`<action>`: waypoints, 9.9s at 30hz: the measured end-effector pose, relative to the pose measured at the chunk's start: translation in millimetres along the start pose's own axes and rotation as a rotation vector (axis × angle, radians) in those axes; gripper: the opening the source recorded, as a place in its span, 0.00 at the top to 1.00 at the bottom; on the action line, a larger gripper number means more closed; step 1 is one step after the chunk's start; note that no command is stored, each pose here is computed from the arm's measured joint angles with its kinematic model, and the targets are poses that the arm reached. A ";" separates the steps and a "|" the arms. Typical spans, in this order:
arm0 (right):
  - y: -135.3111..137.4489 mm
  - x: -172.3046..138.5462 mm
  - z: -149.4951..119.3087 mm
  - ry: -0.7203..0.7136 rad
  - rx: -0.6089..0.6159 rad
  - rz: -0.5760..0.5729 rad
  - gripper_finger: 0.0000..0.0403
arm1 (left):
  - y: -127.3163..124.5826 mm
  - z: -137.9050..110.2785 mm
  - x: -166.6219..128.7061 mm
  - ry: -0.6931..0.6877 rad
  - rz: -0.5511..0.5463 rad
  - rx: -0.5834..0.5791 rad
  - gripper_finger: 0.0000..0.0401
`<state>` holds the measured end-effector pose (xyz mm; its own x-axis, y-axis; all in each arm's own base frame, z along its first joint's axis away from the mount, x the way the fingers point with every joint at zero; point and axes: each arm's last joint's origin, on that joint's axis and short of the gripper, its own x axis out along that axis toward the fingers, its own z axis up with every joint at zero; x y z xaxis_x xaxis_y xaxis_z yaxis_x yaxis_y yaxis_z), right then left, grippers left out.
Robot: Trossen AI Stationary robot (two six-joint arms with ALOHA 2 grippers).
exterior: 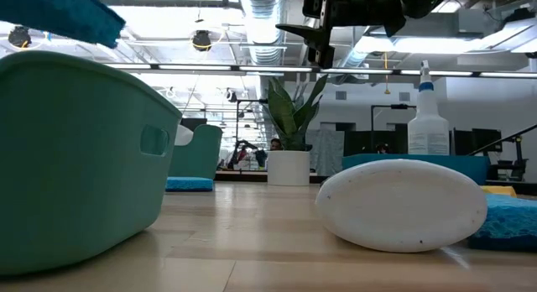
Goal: Pick & Place Kitchen Items
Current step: Put the blue sponge into the bottom green bin, then put the transparent spray bottle into the blue bin
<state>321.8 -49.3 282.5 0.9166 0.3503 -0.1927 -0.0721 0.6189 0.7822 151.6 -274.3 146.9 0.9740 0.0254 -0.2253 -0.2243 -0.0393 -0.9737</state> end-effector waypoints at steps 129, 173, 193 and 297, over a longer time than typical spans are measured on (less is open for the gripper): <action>2.6 -0.1 2.5 -0.026 -0.038 0.023 0.39 | -47.6 8.0 -20.7 0.354 0.125 -0.035 0.28; -7.8 -7.9 11.3 -0.052 -0.028 -0.015 0.39 | -51.8 29.2 71.2 0.957 0.366 0.922 1.00; -14.8 -13.5 15.7 -0.044 -0.032 -0.026 0.39 | -50.1 1.2 100.6 0.920 0.439 1.165 1.00; -13.8 -8.8 7.6 -0.016 -0.031 -0.067 0.39 | -7.1 194.6 80.3 0.856 0.522 0.772 0.29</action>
<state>317.8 -66.2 277.9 0.9259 0.2966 -0.2341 -0.0227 0.6621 0.7491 224.8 -77.6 129.4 0.4088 -0.4813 -0.7754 -0.2677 0.7490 -0.6061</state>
